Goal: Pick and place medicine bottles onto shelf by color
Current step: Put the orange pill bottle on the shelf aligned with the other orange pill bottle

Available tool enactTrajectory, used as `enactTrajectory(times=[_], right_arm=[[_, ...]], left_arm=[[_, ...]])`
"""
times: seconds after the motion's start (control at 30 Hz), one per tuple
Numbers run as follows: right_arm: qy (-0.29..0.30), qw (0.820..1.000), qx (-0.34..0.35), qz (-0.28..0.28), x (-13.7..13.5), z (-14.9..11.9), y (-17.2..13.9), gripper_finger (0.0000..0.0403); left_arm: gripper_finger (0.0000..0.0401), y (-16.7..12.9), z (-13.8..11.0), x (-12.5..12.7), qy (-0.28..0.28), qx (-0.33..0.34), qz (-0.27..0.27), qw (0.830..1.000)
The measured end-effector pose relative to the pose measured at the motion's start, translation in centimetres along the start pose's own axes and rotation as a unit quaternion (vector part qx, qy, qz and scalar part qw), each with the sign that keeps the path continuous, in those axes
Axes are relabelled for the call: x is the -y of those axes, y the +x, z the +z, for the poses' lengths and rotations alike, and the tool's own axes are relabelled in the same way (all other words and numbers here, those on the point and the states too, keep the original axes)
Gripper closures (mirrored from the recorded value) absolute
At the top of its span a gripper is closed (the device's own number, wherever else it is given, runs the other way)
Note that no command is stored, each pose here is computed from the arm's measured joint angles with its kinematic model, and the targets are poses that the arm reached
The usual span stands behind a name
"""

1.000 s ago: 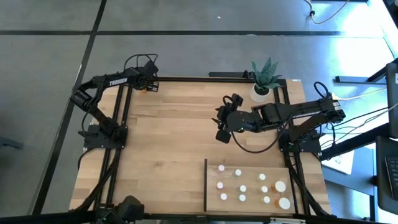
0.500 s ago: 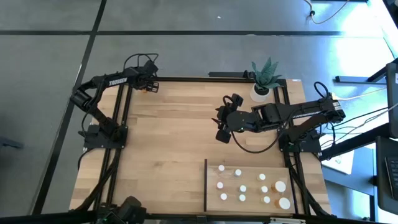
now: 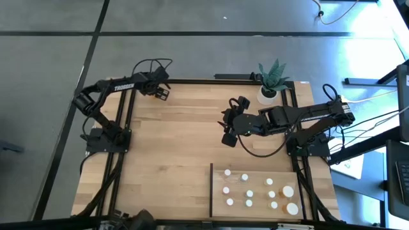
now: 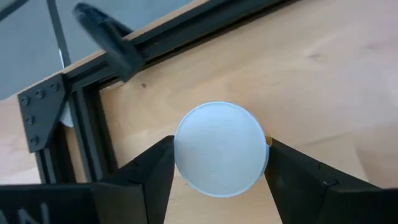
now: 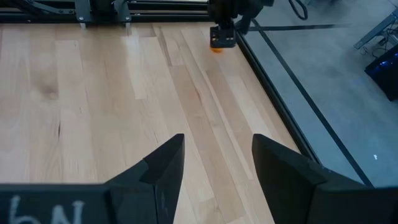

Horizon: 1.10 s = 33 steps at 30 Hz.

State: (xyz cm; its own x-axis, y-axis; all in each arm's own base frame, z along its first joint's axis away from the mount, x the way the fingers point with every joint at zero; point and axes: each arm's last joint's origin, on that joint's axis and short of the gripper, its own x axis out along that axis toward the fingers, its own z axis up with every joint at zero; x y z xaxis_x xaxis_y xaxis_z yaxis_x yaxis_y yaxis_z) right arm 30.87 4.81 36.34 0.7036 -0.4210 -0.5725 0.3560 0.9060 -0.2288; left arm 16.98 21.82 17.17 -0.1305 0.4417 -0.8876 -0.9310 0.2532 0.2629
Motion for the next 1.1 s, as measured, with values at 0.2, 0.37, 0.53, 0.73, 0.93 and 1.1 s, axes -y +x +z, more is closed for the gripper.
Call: enactTrajectory(times=[0.2,0.37,0.53,0.73,0.93,1.1], right_arm=[[0.0,1.0,0.0,0.0,0.0,0.0,0.0,0.0212],[0.0,1.0,0.0,0.0,0.0,0.0,0.0,0.0212],[0.0,1.0,0.0,0.0,0.0,0.0,0.0,0.0212],[0.0,1.0,-0.001,0.004,0.0,0.0,0.0,0.0212],[0.0,1.0,-0.001,0.004,0.0,0.0,0.0,0.0212],[0.0,1.0,-0.001,0.004,0.0,0.0,0.0,0.0212]], left_arm=[[0.0188,-1.0,-0.7,1.8,0.045,0.008,-0.027,0.999],[0.0188,-2.9,-1.0,3.9,0.079,0.017,-0.088,0.993],[0.0189,-5.3,-1.6,6.7,0.134,0.045,-0.133,0.981],[0.0189,-8.2,-3.3,9.9,0.197,0.078,-0.166,0.963],[0.0188,-10.6,-5.1,12.5,0.24,0.113,-0.204,0.942],[0.0188,-11.9,-6.7,14.1,0.264,0.135,-0.232,0.926]])
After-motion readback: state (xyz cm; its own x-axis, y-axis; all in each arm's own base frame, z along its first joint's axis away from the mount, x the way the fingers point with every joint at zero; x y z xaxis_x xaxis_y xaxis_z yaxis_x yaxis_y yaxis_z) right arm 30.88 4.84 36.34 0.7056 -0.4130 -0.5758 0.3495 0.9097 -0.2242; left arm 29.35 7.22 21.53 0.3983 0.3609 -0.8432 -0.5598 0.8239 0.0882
